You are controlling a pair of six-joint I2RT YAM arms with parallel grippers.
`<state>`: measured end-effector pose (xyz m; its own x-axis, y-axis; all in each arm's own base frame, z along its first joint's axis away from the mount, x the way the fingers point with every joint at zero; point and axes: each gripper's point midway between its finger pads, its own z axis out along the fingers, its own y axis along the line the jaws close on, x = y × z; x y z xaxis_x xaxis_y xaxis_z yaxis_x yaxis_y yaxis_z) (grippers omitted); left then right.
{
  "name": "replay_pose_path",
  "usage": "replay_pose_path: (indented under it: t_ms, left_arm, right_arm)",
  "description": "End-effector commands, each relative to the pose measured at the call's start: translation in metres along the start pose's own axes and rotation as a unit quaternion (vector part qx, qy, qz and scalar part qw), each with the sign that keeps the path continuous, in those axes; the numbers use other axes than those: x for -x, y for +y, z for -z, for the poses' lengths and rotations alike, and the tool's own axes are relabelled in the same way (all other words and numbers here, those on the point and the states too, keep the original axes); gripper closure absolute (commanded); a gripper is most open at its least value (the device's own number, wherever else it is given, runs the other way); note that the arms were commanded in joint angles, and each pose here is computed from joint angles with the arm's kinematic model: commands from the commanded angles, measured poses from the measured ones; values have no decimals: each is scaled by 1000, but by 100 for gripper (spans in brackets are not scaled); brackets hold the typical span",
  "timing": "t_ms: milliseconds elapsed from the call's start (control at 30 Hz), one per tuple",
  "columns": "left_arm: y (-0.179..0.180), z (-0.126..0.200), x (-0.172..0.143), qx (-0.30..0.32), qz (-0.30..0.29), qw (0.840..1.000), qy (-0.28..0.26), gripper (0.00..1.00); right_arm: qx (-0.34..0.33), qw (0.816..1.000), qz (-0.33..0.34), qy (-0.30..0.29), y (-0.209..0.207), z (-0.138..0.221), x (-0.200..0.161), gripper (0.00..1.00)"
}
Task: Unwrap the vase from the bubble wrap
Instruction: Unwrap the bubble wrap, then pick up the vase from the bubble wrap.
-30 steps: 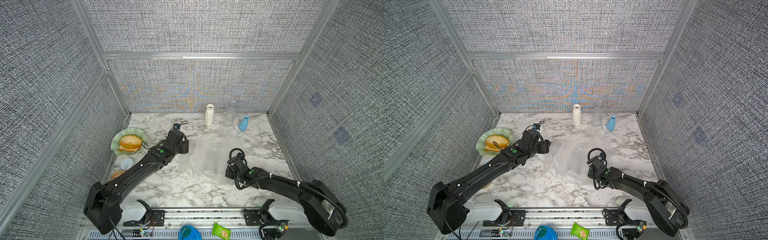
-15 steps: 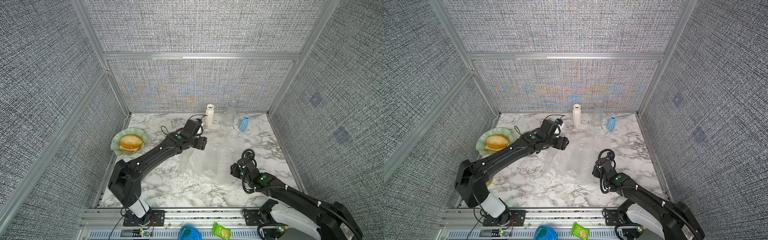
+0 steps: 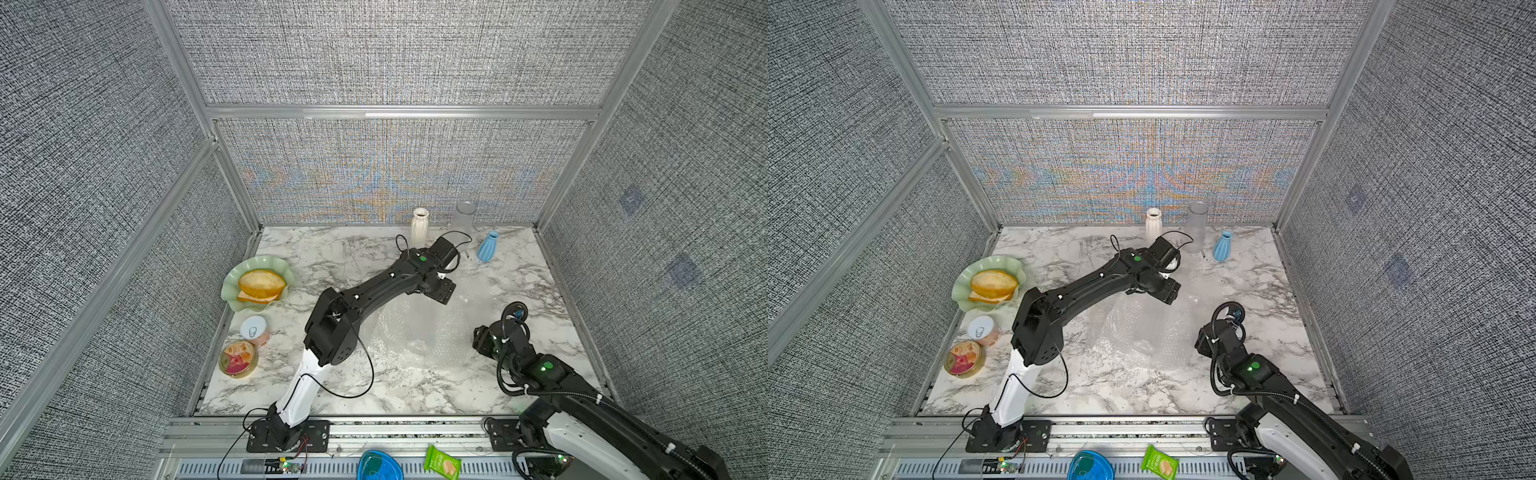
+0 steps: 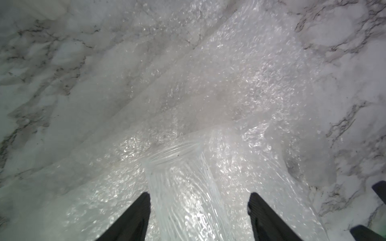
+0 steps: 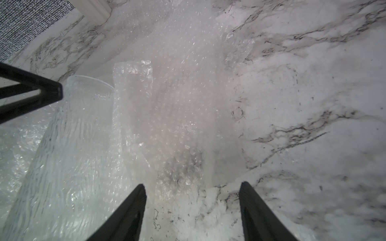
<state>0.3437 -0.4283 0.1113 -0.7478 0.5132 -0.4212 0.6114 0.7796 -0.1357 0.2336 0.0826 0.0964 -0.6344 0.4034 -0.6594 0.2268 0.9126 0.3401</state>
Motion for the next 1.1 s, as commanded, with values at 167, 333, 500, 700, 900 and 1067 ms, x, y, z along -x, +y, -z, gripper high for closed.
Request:
replay_pose_path:
  t_ms: [167,333,500,700,900,1067]
  left_arm:
    - [20,-37,-7,54,27,998,26,24]
    - [30,-50,-5,85,32,996,25,24]
    - [29,-62,-1,81,31,996,20,23]
    - [30,-76,-4,83,26,996,30,26]
    - [28,-64,10,80,25,996,9,44]
    - [26,-30,34,83,23,996,-35,49]
  right_arm:
    - [-14,1000,13,0,-9,5,-1,34]
    - [-9,1000,14,4,-7,5,-2,34]
    - [-6,1000,15,7,-4,5,-1,33]
    - [-4,1000,16,9,-2,5,-1,33]
    - [-1,1000,15,4,-1,7,2,34]
    - [-3,1000,16,2,-2,9,3,34]
